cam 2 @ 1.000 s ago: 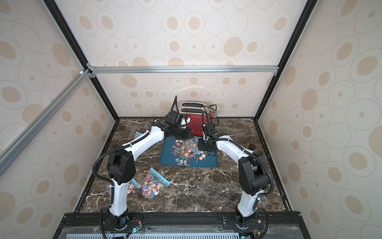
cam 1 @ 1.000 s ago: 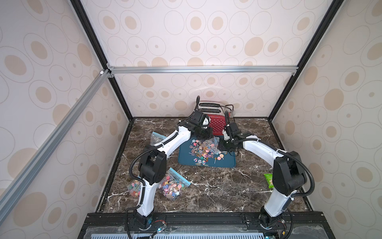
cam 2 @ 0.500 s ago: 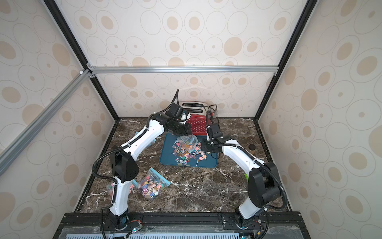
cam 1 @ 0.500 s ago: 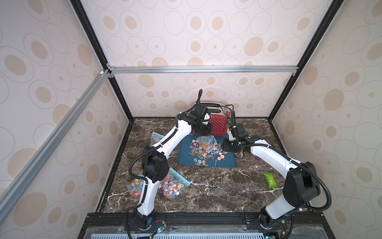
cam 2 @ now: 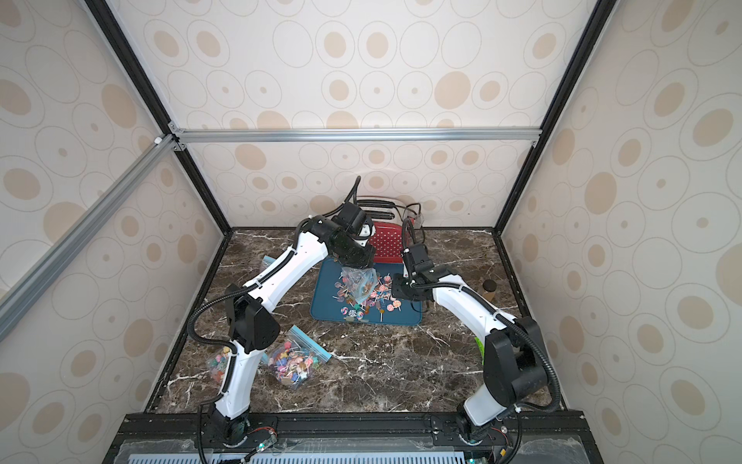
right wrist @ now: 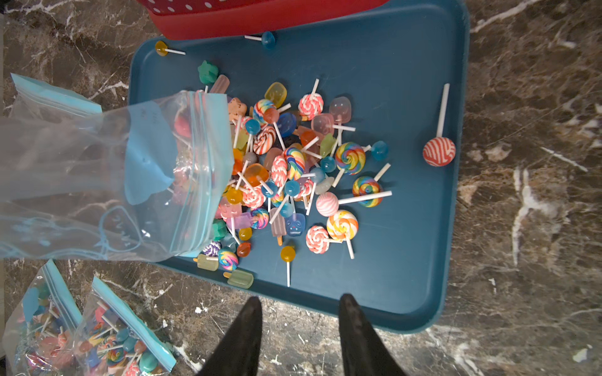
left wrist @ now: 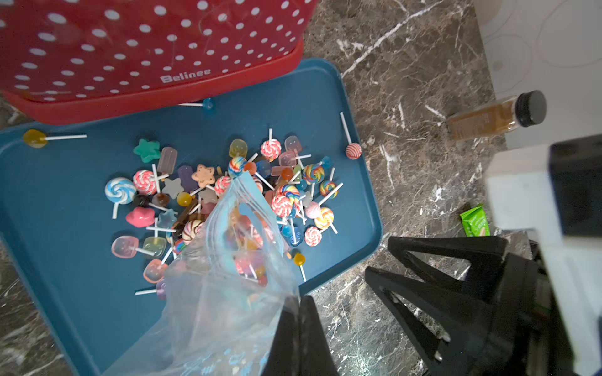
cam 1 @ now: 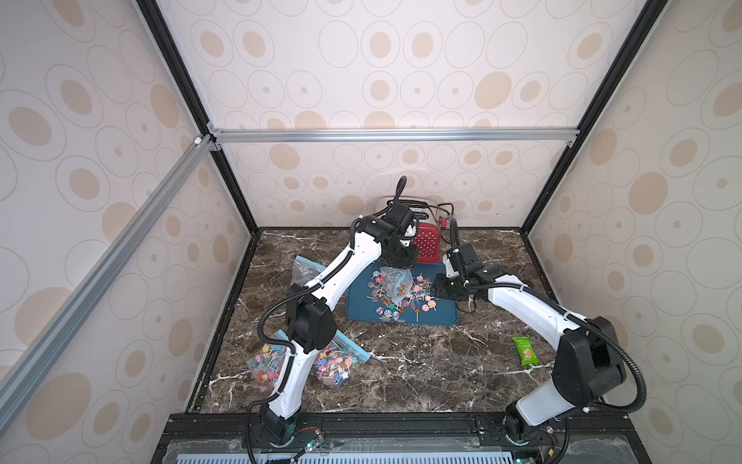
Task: Pour candies out of the ziploc bag
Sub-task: 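Pour the candies out of the ziploc bag onto the tray, then place the ziploc bag at the center of the board.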
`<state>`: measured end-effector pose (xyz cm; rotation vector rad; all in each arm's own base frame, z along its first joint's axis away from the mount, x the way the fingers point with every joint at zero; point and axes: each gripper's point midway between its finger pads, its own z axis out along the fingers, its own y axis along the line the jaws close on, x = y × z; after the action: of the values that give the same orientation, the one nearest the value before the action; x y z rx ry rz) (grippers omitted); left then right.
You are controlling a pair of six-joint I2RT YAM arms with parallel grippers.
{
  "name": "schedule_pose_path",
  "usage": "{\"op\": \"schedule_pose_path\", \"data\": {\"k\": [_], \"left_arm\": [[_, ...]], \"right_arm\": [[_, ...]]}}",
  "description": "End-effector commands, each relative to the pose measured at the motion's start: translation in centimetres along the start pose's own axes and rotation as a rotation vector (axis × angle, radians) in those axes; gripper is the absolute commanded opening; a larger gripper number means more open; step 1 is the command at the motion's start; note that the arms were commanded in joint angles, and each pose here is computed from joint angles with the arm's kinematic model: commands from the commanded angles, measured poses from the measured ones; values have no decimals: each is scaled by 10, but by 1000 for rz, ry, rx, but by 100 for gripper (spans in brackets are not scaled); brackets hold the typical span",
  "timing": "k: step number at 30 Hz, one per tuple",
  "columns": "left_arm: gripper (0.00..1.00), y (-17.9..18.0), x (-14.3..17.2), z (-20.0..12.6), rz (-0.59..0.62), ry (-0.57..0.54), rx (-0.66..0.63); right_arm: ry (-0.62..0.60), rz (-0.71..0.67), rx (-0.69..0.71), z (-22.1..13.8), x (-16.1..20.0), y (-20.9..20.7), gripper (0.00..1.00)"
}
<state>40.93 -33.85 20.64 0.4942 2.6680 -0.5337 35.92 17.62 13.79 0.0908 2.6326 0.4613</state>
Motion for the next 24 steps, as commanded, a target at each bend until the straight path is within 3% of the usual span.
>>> {"op": "schedule_pose_path", "data": {"k": [1,6,13,19,24], "left_arm": [[0,14,-9,-47,42,-73,-116],[0,37,-14,-86,24,-153,-247],[0,114,-9,-134,-160,-252,-334],[0,182,-24,-128,-374,-371,-160],[0,222,-57,-104,-461,-460,-40]], "right_arm": [[-19,5,-12,-8,-1,1,42],[-18,5,-21,-11,2,2,42],[-20,-13,-46,-22,9,4,42],[-14,-29,-78,-28,15,7,42],[-5,-28,-85,-29,20,7,42]]}}
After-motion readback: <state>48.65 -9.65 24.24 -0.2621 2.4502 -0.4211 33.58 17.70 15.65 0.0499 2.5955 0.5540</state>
